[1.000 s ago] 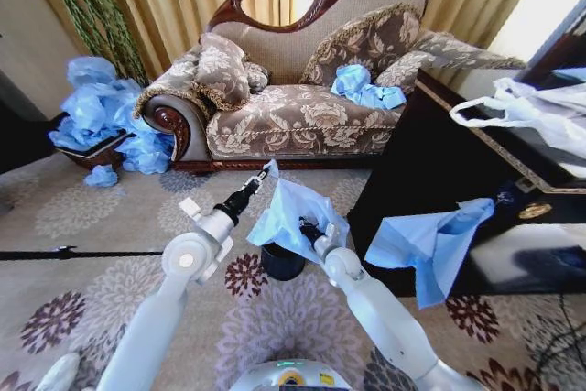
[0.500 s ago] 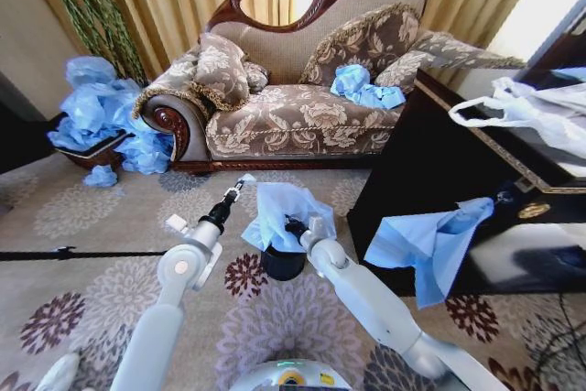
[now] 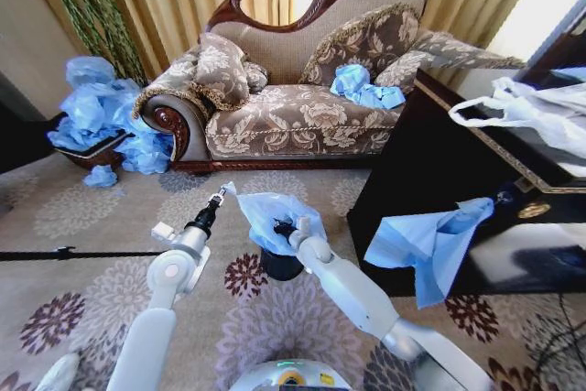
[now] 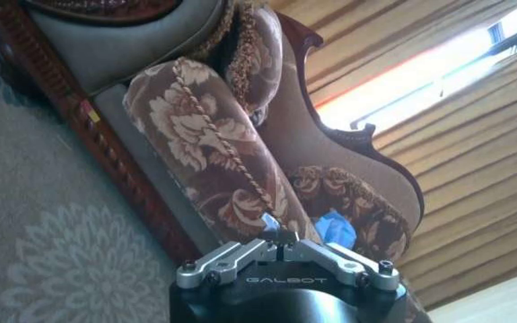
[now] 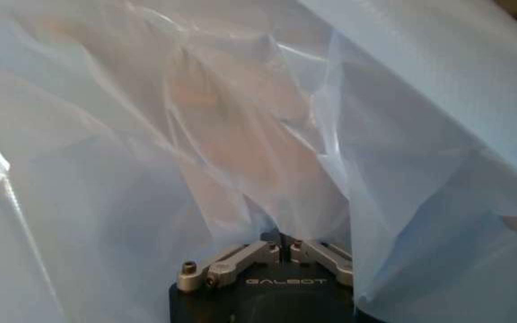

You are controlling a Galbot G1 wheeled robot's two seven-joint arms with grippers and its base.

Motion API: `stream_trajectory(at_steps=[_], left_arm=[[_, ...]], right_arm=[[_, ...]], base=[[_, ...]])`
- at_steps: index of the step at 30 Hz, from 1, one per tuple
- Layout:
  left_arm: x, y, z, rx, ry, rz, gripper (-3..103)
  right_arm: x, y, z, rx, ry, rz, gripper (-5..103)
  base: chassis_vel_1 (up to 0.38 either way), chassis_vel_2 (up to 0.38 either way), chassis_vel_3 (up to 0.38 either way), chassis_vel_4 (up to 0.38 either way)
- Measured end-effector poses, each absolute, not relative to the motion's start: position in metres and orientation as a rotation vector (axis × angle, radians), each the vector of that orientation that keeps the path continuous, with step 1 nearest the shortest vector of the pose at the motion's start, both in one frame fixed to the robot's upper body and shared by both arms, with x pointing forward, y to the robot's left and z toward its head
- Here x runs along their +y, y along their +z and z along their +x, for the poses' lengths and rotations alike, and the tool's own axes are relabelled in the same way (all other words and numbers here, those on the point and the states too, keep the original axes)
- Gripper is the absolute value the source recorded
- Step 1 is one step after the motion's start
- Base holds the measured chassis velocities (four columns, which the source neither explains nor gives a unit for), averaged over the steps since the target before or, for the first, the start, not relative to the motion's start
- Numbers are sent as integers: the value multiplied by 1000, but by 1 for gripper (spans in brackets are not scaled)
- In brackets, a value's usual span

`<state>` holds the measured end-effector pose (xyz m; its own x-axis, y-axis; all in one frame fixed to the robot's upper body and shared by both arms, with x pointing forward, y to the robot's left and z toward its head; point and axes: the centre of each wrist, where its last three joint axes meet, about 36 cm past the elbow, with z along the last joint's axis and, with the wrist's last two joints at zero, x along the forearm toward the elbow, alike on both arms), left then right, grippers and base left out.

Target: Place a garbage bag over the trash bin.

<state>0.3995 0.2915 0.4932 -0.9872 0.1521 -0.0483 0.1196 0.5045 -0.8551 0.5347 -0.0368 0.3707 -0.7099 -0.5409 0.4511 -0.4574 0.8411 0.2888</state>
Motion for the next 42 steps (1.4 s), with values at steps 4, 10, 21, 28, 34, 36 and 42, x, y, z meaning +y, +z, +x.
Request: stream_trajectory(at_steps=[4,10,21,28,34,36,42], left_arm=[[292,492,398,-2695,1537,-241,0],[294,484,397,-2681,1555,-233,0],[288,477,399,-2652,1562,-230,0],[279,472,400,-2636,1548,-209,0],[282,466,403,-2633,1534,-144,0],[285,462,407,-2629,1525,-99,0],[284,449,417,-2598,1502,33,0]], right_arm=[[-30,369,539,-2419,-205,686,0],[-27,358,548,-2307,-165,640,0],[-13,343,564,-2203,-132,568,0],[-10,337,572,-2133,-106,528,0],[-11,334,571,-2116,-117,517,0],[-12,337,570,-2123,-121,513,0],[-19,342,568,-2104,-80,469,0]], base=[[0,0,0,0],[0,0,0,0],[0,0,0,0],[0,0,0,0],[0,0,0,0],[0,0,0,0],[0,0,0,0]])
